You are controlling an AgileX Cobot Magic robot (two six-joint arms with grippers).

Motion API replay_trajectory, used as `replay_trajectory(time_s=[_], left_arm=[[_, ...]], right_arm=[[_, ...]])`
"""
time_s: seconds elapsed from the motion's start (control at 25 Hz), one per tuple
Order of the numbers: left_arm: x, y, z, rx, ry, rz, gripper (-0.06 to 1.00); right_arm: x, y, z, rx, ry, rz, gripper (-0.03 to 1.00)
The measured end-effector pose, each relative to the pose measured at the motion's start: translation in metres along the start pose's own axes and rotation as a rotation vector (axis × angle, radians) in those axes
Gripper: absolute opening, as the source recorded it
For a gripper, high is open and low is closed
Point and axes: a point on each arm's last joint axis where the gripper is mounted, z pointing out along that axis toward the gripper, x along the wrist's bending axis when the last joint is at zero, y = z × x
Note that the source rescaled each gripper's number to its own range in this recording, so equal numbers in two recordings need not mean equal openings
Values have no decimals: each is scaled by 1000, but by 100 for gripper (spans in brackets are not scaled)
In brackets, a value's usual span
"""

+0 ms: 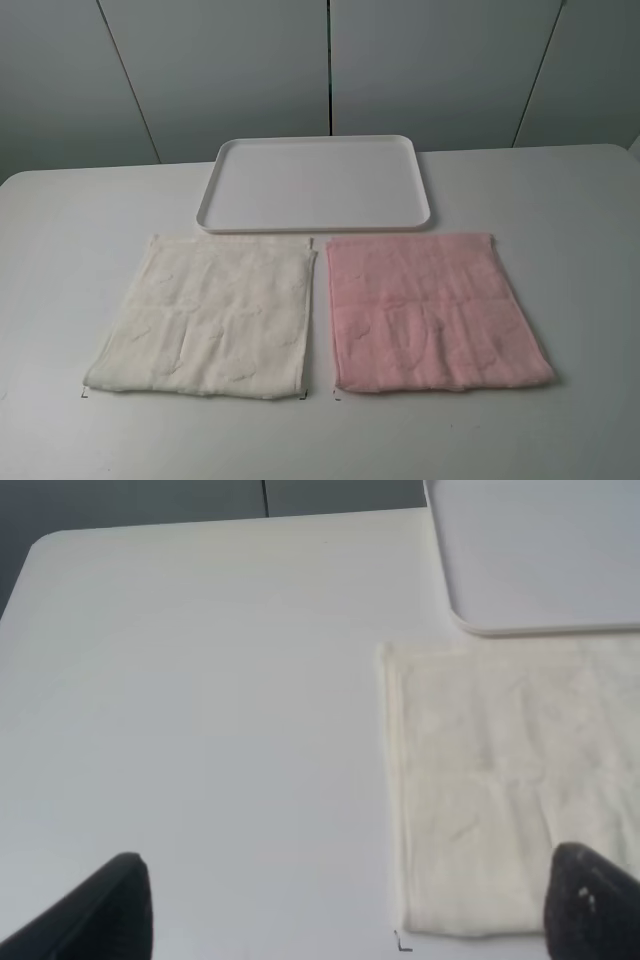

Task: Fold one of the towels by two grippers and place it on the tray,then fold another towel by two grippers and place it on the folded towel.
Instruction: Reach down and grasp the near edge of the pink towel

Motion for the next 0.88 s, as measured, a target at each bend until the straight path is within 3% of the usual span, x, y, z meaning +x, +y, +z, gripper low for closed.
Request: replay_trajectory(time_s=[0.16, 0.32, 0.56, 0.72, 0.88], left_arm=[[-1, 0, 0, 2, -10, 0, 100], [-4, 17, 7, 84, -42, 62, 100], [-18, 63, 46, 269, -217, 272, 100], [-25, 82, 86, 372, -346, 426, 100], [-30, 96, 122, 439, -438, 495, 100]], right_arm=[[2, 0, 0, -1, 27, 3, 100], [3, 4, -2, 8, 35, -40, 100], [5, 43, 18, 165, 82, -215, 100], [13, 66, 43, 273, 224, -387, 100], [19, 74, 71, 387, 345, -534, 100]])
